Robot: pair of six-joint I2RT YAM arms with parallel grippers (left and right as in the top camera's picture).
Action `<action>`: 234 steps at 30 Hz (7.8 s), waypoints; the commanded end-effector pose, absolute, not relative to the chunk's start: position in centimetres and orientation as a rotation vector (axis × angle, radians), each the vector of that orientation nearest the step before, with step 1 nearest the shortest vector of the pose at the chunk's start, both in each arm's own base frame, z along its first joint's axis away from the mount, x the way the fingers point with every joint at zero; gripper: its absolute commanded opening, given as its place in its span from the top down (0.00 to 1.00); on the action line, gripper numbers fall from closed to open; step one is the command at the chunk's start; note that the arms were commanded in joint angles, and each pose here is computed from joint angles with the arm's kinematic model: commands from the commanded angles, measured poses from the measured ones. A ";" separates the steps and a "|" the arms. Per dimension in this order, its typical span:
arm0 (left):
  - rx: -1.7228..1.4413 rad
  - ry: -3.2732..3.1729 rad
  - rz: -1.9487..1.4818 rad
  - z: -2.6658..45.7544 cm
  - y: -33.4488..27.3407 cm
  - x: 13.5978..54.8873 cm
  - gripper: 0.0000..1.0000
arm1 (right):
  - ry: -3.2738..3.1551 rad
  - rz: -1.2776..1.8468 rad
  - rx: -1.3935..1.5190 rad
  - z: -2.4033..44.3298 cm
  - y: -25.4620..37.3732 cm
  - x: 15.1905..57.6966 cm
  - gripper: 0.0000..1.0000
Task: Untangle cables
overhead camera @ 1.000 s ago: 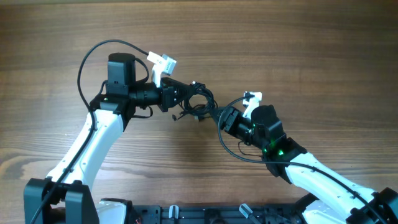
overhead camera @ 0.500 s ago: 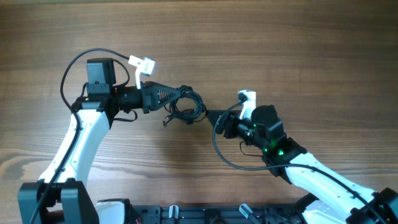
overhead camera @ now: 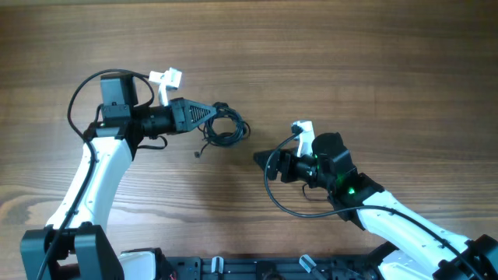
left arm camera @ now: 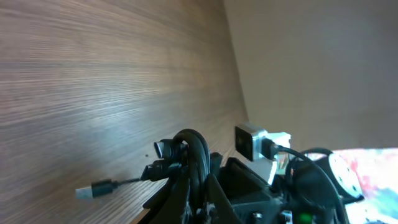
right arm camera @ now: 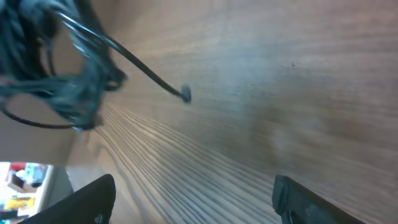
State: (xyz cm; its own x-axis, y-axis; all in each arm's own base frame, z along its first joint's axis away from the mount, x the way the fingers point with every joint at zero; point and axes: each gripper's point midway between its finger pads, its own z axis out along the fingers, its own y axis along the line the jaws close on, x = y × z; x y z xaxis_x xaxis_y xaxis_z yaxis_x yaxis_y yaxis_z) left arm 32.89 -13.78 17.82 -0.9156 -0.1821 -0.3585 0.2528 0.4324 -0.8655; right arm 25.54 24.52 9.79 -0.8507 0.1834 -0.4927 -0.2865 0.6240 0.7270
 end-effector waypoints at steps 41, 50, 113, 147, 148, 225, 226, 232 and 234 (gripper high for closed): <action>-0.768 2.870 -0.361 -0.1 -15.0 30.5 0.56 | 2.191 1.319 0.318 14.6 15.4 28.7 0.00; -0.748 2.860 -0.417 -0.9 -15.9 31.4 0.96 | 2.246 1.307 0.366 12.8 15.3 28.9 0.00; -0.583 2.774 -1.195 9.6 -20.8 30.2 0.96 | 2.001 1.459 0.224 15.9 24.8 30.6 0.91; 0.172 2.607 -0.758 13.7 -13.3 28.7 0.96 | 2.049 0.465 -1.102 16.9 31.3 27.5 0.46; 0.174 2.606 -0.768 13.7 -13.4 28.7 0.96 | 2.060 0.489 -1.116 16.6 31.5 27.1 0.48; 0.383 2.504 -0.734 14.0 -16.5 30.0 0.96 | 2.446 0.860 -0.843 12.1 29.0 27.4 0.59; 0.383 2.504 -0.738 14.0 -16.6 29.9 0.96 | 2.458 0.865 -0.843 11.7 29.1 27.3 0.61; 0.402 2.494 -0.825 14.4 -17.5 29.4 0.96 | 2.465 0.901 -0.864 10.8 29.7 27.3 0.61; 0.415 2.488 -0.865 14.6 -17.9 29.1 0.96 | 2.484 0.876 -0.859 9.8 29.6 27.7 0.61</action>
